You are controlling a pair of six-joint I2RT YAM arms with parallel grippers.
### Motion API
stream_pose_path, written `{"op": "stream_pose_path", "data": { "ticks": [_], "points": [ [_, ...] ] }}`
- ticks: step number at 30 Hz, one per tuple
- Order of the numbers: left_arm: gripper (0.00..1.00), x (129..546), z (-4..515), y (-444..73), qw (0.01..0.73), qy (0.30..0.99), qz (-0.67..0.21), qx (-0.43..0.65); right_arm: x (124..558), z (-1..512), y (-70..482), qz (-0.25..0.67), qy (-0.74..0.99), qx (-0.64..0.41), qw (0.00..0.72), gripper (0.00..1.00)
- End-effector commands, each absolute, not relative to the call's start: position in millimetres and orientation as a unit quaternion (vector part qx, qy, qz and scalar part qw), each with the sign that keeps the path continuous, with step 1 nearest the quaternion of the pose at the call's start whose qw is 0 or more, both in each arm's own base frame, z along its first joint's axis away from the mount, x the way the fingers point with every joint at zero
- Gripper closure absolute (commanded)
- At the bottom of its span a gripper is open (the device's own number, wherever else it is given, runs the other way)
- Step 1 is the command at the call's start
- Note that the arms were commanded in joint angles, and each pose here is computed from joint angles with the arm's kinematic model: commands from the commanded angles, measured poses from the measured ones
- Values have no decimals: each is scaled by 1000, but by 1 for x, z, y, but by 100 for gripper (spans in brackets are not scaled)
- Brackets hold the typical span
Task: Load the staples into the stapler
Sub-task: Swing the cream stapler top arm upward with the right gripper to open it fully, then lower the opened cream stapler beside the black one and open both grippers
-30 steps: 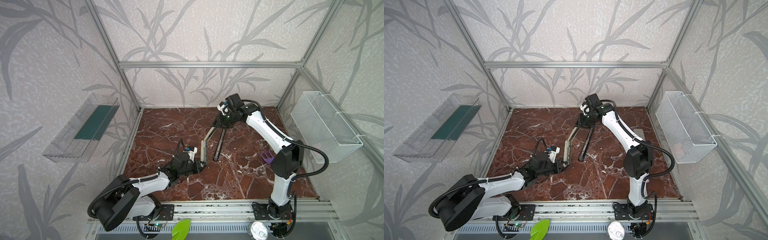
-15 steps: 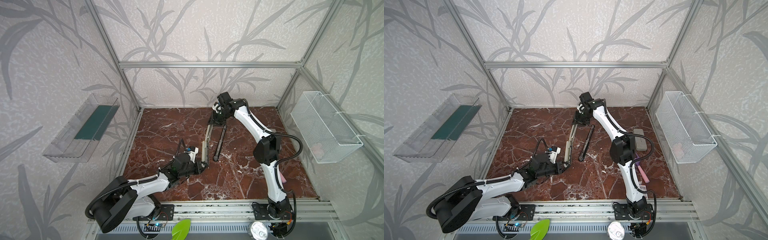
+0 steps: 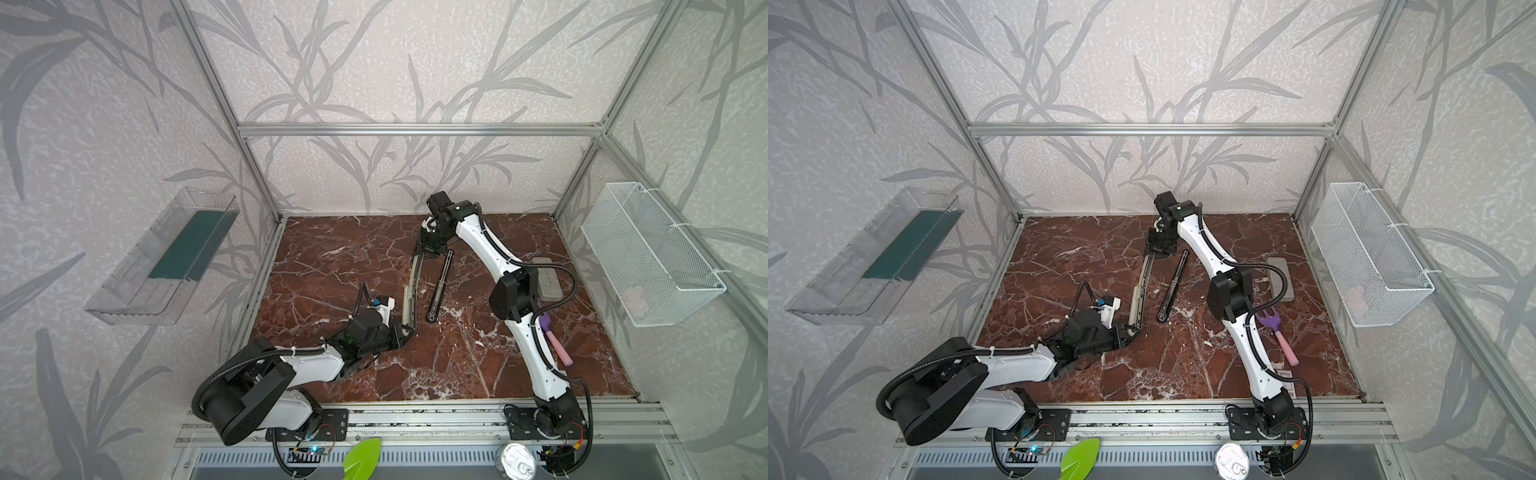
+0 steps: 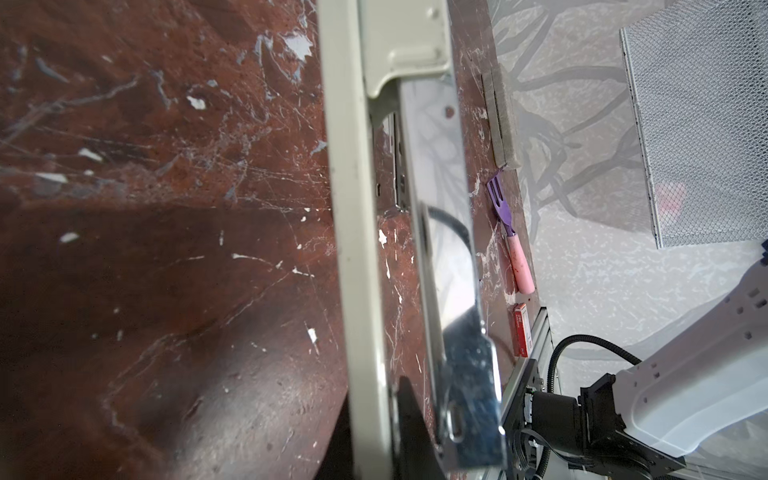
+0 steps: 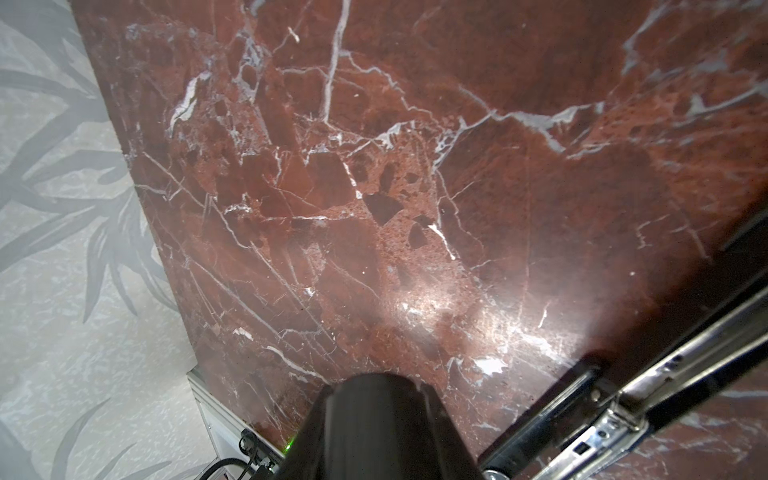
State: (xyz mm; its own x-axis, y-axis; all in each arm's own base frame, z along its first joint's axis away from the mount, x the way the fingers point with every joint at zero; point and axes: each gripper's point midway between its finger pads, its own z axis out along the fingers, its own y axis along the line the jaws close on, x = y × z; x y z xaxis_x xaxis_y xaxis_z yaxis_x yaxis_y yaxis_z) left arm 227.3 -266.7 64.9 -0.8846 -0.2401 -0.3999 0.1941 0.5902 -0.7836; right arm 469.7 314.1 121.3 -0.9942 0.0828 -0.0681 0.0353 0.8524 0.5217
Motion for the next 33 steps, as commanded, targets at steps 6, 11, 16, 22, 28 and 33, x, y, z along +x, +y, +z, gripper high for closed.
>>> {"op": "stream_pose_path", "data": {
  "ticks": [6, 11, 16, 22, 28, 33],
  "points": [
    [100, 228, 31, -272, 164, 840, -517, -27, 526, 121, 246, 154, 972, 72, 163, 100],
    [100, 234, -5, -269, 112, 820, -554, -88, 526, 109, 239, 135, 976, 73, 155, 100],
    [100, 231, -4, -261, 131, 825, -543, -87, 526, 101, 236, 123, 978, 74, 151, 100],
    [82, 228, -20, -257, 113, 834, -530, -110, 528, 93, 235, 120, 978, 81, 149, 100],
    [66, 221, -26, -245, 107, 842, -513, -132, 531, 94, 237, 123, 977, 84, 154, 100],
    [63, 212, -27, -230, 113, 846, -498, -153, 534, 84, 245, 141, 975, 89, 146, 100]
  ]
}}
